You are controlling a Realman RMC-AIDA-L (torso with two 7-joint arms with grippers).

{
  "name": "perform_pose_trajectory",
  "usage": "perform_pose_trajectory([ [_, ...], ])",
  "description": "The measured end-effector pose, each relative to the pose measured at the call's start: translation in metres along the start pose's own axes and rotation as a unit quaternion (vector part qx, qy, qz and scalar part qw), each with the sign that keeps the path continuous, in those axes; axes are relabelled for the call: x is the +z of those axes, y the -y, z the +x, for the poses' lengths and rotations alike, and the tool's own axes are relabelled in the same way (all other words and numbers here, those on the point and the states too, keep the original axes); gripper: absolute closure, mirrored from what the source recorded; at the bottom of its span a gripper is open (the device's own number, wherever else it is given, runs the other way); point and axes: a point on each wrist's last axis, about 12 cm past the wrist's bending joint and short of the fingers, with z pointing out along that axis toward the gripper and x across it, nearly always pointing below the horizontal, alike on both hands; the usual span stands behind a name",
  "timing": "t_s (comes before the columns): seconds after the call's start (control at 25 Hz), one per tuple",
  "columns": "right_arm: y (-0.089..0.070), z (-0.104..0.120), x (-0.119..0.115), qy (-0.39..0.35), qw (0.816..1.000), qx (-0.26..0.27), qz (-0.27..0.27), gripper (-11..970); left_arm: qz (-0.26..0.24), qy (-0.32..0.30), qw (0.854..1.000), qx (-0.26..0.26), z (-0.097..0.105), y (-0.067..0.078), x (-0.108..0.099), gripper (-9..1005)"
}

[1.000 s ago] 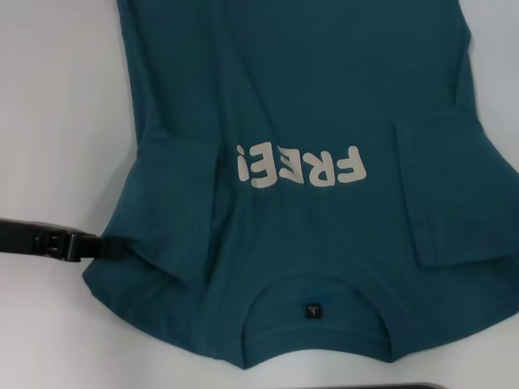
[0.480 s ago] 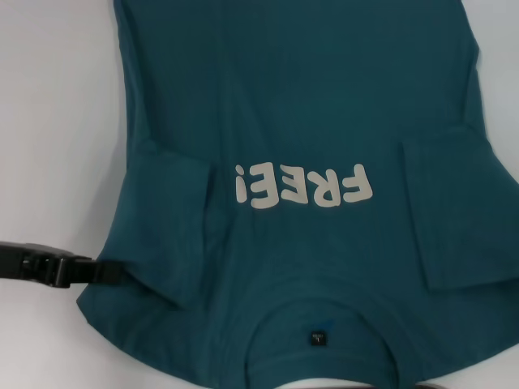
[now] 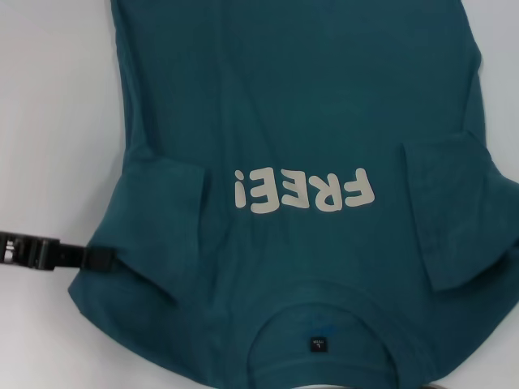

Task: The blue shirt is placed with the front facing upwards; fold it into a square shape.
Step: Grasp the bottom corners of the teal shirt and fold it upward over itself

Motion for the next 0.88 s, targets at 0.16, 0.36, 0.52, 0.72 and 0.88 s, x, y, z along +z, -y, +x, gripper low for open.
perform_pose_trajectory([
  [0.16, -0.002, -0.008, -0.001, 0.023, 1.000, -0.004, -0.008, 955, 0.021, 0.017, 1.000, -0.007, -0.004, -0.009, -0.004, 969],
  [0.36, -0.003, -0.019, -0.004, 0.049, 0.999, -0.005, -0.005, 955, 0.022, 0.027, 0.999, -0.006, -0.013, -0.014, -0.008, 968],
  [0.52, -0.003, -0.026, -0.003, 0.066, 0.998, -0.005, -0.004, 955, 0.022, 0.038, 0.999, -0.025, -0.020, -0.020, -0.010, 968],
  [0.72, -0.001, -0.027, -0.003, 0.086, 0.996, 0.002, -0.007, 955, 0.028, 0.053, 0.997, -0.050, -0.024, -0.026, -0.013, 967],
  [0.88, 0.002, -0.025, -0.008, 0.113, 0.994, 0.008, -0.008, 954, 0.028, 0.062, 0.995, -0.066, -0.027, -0.027, -0.018, 967],
])
